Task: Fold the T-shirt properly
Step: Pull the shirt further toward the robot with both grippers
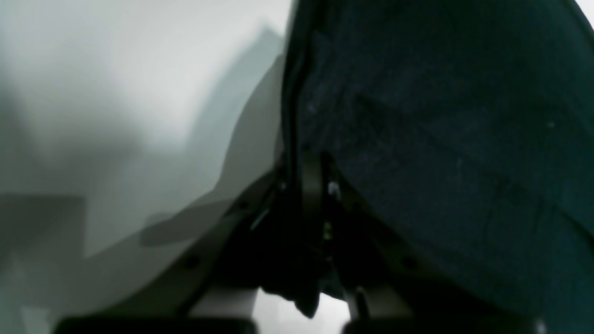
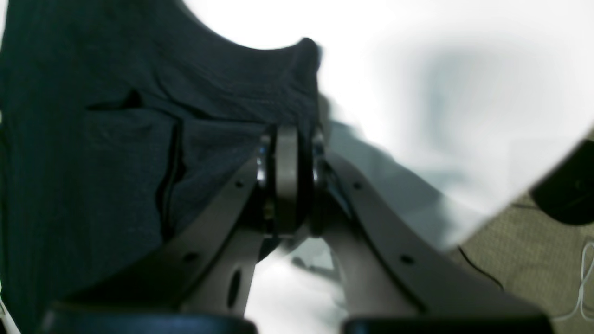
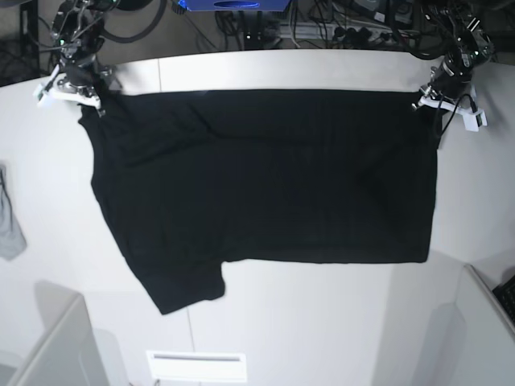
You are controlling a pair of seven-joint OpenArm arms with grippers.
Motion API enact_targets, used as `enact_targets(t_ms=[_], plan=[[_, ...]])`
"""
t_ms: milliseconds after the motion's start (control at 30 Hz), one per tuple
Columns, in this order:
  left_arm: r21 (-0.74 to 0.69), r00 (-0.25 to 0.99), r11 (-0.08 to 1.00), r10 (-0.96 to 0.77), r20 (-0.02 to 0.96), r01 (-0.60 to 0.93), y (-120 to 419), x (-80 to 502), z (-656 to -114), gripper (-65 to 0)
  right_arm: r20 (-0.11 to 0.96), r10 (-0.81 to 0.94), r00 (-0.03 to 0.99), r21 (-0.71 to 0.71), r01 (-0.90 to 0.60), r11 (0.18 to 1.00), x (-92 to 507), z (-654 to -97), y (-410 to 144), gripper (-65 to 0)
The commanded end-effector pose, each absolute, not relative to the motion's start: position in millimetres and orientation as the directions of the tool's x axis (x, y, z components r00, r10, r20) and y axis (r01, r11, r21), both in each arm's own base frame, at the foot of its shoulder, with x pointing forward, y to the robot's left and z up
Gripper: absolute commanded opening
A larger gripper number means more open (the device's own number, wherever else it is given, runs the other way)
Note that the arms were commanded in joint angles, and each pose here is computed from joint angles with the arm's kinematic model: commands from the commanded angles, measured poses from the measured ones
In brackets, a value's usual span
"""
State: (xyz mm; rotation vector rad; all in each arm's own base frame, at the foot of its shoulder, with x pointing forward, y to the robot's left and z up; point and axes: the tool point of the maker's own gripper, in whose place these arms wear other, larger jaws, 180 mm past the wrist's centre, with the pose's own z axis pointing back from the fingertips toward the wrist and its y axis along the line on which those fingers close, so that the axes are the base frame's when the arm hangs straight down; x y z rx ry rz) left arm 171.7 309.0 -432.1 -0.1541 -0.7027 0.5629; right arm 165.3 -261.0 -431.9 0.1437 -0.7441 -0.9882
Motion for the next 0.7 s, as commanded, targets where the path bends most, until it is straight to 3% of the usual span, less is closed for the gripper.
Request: enact_targets(t_ms=[0,300,667], plan=[[-0.266,0.675,0.849,0.526,0.517,-0.457,312,153,-441,-65.0,0.532,-0.784,0.32,0.426,0.698,0.575,165,-425,-267,-65.0],[-0.216,0.71,0.872,0.484,0.512,-0.439,311,127,-433,-65.0,0.485,-0.809,0.333,0.416,0.726,0.548,136,-434,-263,-65.0],[-0.191,0.735,0.874,0.48,0.479,-0.446,311,105,-438,-65.0,0.511,-0.788,0.343,0.405,0.713,0.573,127,-419,-265,-65.0]])
